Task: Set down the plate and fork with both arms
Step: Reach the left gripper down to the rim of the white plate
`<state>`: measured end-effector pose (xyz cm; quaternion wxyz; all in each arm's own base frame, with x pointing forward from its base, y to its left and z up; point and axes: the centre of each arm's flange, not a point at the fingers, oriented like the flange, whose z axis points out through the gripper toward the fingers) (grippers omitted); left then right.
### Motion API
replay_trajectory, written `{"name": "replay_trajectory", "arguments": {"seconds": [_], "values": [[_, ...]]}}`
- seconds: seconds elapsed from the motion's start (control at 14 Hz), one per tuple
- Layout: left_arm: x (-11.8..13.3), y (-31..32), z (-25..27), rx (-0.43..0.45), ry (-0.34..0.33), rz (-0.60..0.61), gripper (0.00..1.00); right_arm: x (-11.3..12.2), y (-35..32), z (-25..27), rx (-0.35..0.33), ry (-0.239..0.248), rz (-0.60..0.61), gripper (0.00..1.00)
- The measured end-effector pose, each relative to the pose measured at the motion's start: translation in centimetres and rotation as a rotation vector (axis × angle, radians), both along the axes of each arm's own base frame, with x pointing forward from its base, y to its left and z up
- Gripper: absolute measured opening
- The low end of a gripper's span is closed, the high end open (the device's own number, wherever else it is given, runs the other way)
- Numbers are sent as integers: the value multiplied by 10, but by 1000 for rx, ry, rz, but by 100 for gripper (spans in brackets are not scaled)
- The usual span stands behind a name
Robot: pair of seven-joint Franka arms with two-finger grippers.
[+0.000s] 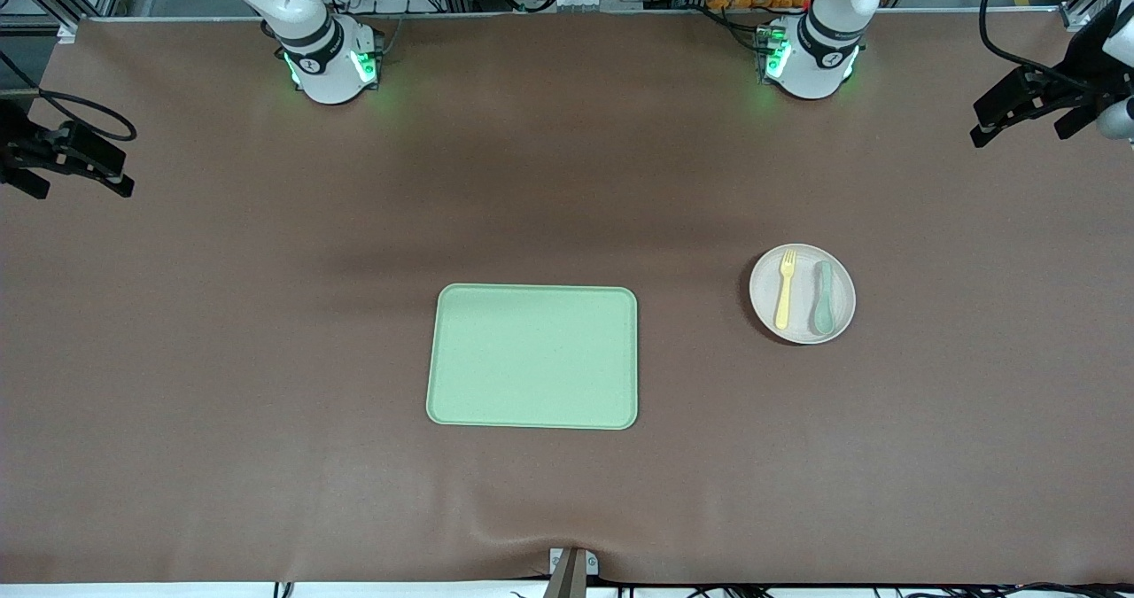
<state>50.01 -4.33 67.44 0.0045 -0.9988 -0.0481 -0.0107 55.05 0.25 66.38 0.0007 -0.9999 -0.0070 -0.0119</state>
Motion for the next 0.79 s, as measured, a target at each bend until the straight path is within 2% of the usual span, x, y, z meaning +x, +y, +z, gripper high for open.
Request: {"name": "replay_trajectory", "arguments": {"seconds": [0.43,0.64,0.79], "values": [[8,3,-12,0,23,5,100,0,0,0,1,0,-1,100],[38,4,-59,-1,95,9,100,0,0,0,1,1,-1,100],[64,15,-109,-5,106,29,100,0,0,-1,1,1,-1,100]]}}
